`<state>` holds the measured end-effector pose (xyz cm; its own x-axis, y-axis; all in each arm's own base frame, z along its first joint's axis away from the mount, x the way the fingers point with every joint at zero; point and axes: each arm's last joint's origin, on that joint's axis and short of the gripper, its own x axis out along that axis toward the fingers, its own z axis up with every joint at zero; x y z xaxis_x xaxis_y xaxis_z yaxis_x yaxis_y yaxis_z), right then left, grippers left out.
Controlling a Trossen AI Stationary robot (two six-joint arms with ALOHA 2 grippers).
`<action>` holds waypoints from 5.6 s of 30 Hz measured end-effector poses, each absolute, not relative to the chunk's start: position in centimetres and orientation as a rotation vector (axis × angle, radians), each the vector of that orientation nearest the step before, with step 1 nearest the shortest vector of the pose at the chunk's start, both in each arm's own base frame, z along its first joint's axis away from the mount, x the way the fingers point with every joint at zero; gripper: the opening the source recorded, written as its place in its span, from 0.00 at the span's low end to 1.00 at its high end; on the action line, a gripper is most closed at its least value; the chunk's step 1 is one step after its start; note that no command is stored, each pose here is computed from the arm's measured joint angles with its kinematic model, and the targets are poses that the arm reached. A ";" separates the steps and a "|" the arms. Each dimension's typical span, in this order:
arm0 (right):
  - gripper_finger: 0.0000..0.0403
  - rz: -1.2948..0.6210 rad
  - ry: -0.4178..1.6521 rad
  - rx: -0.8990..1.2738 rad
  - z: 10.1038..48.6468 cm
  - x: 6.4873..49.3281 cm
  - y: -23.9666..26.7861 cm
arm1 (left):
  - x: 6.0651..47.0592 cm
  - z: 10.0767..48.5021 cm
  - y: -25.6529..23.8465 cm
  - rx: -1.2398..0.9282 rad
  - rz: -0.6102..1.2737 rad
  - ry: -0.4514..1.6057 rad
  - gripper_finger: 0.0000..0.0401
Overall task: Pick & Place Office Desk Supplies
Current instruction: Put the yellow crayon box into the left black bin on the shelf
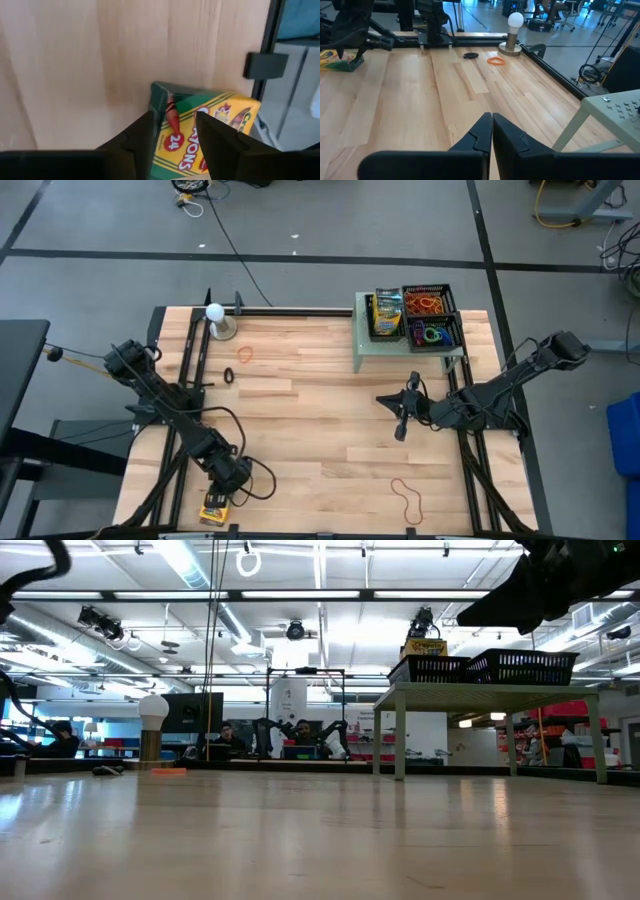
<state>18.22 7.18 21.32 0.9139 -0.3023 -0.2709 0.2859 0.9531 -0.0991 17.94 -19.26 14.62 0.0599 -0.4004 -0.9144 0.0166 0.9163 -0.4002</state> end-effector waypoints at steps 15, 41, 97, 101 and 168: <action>0.06 -0.304 0.289 -0.058 21.3 18.2 7.2 | 18.9 14.4 -20.3 -0.323 -0.341 1.493 0.09; 0.06 -0.304 0.289 -0.058 21.3 18.2 7.2 | 23.5 19.4 -14.3 -0.654 -0.093 1.234 0.10; 0.06 -0.295 0.290 -0.056 21.3 18.2 7.2 | 23.2 15.8 -15.7 -0.704 0.020 0.950 0.01; 0.06 -0.295 0.290 -0.056 21.3 18.2 7.2 | 22.0 17.0 -18.3 -0.617 -0.140 1.090 0.02; 0.06 -0.276 0.293 -0.050 21.3 18.2 7.3 | 26.7 14.4 -14.2 -0.715 0.196 0.978 0.35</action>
